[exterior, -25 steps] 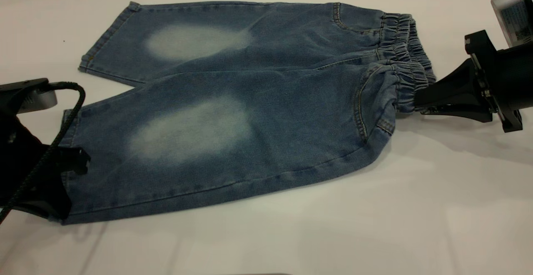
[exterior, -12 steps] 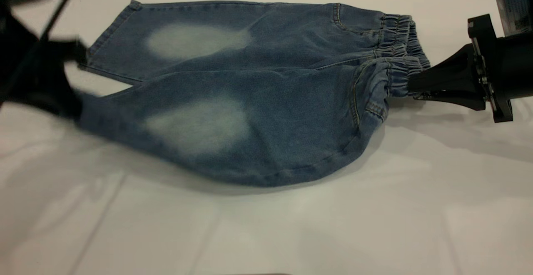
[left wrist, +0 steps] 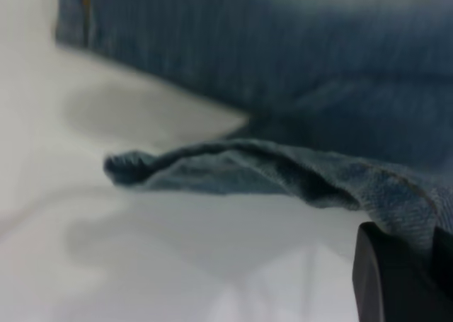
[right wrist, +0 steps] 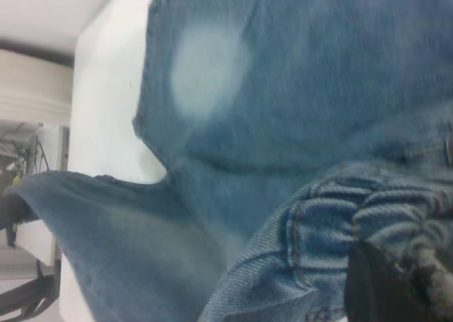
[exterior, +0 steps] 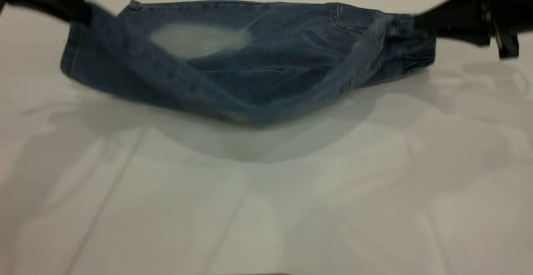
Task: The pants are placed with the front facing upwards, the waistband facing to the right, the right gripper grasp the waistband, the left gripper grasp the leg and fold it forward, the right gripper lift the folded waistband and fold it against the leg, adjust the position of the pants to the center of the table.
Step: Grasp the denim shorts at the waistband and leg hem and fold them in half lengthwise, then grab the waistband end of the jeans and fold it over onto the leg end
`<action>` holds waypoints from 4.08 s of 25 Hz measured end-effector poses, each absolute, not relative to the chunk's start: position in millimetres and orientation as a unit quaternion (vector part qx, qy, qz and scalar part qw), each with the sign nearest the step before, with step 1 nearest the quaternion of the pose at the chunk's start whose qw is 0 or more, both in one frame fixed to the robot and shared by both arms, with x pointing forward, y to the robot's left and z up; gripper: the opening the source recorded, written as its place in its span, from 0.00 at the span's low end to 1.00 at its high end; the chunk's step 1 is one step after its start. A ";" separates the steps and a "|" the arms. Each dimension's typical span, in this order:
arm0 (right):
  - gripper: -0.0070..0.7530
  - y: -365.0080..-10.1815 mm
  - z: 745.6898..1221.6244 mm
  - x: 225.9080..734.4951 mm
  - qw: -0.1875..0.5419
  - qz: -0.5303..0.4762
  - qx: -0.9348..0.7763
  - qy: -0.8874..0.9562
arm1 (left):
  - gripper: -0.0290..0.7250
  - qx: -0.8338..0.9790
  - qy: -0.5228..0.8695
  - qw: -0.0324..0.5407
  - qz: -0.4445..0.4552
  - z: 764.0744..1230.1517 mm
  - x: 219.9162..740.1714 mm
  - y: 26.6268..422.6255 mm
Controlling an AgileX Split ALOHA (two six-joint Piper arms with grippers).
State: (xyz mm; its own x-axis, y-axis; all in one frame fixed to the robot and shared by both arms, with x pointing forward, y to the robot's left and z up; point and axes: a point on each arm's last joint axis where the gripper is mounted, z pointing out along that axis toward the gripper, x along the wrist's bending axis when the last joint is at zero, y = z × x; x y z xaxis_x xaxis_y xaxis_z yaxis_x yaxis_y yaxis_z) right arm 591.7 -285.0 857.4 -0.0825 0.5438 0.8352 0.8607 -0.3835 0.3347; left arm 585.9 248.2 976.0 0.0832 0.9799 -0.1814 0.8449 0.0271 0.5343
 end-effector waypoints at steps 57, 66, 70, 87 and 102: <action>0.89 -338.1 832.3 703.9 0.118 -0.449 -0.700 -0.543 | 0.79 0.780 0.525 0.219 0.260 940.6 750.2 241.8; 0.84 -316.6 823.0 704.8 0.111 -0.412 -0.704 -0.568 | 0.81 0.791 0.558 0.166 0.188 942.7 739.2 239.2; 0.84 -319.7 815.4 707.9 0.107 -0.417 -0.721 -0.543 | 0.81 0.795 0.555 0.164 0.183 943.0 737.7 233.8; 0.48 -288.7 784.3 715.7 0.147 -0.551 -0.660 -0.489 | 0.81 0.830 0.494 0.187 0.177 930.0 727.7 158.5; 0.12 -268.6 788.7 732.0 0.098 -0.518 -0.668 -0.525 | 0.81 0.826 0.500 0.206 0.160 869.6 729.1 127.0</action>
